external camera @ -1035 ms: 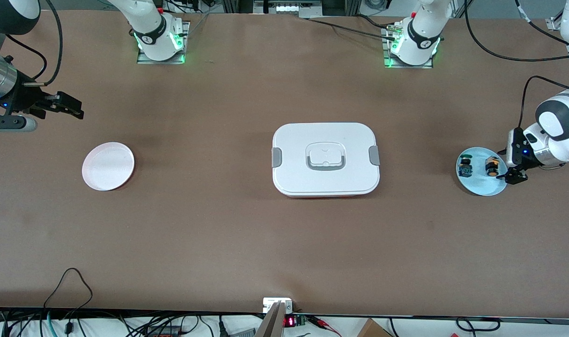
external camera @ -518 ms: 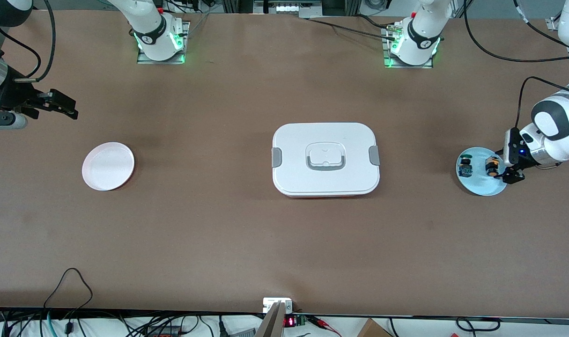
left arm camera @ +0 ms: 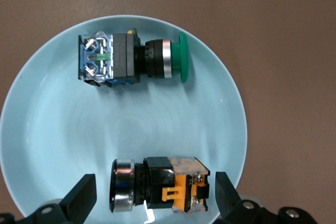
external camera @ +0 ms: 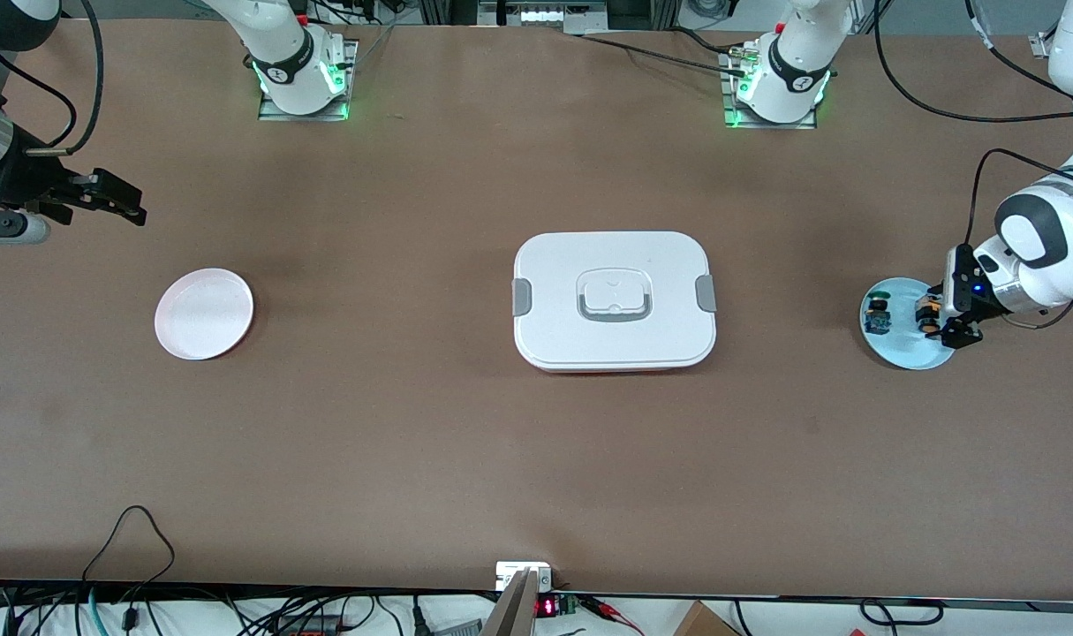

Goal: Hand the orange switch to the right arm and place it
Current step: 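Lower the left gripper onto the orange switch and close it, then lift the orange switch with the left gripper toward the table middle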

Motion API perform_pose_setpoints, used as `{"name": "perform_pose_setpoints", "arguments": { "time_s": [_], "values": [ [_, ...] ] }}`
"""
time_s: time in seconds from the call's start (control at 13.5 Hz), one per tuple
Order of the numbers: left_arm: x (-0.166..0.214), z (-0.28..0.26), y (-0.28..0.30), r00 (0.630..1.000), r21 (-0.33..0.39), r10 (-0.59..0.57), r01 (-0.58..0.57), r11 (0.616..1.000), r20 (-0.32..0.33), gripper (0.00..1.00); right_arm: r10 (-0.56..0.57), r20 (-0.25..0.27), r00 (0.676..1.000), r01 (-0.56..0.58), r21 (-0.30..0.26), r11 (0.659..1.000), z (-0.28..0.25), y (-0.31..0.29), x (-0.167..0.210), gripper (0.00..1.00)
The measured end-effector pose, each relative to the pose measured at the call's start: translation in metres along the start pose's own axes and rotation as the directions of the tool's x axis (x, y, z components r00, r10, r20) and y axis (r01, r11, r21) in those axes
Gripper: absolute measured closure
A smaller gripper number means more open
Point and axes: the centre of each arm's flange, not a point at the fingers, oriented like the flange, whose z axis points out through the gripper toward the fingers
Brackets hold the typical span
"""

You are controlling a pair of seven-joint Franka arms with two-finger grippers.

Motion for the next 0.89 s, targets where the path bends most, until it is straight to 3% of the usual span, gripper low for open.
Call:
{"name": "perform_pose_setpoints", "arguments": {
  "time_s": [0.22, 0.44, 0.89],
  "values": [
    [-0.002, 0.000, 0.002, 1.000, 0.003, 0.009, -0.009, 1.000, -0.003, 0.03, 0.003, 0.000, 1.000, -0.003, 0.000, 1.000, 0.000, 0.002, 0.000, 0.00],
    [-0.004, -0.002, 0.002, 0.999, 0.011, 0.035, -0.035, 0.999, -0.003, 0.27, 0.002, -0.006, 1.000, -0.002, 0.000, 1.000, -0.002, 0.001, 0.003, 0.00],
    [-0.002, -0.002, 0.001, 0.999, 0.022, 0.034, -0.033, 0.999, -0.014, 0.27, 0.004, 0.021, 1.000, -0.004, -0.002, 1.000, 0.012, 0.002, 0.011, 0.00]
  ]
}}
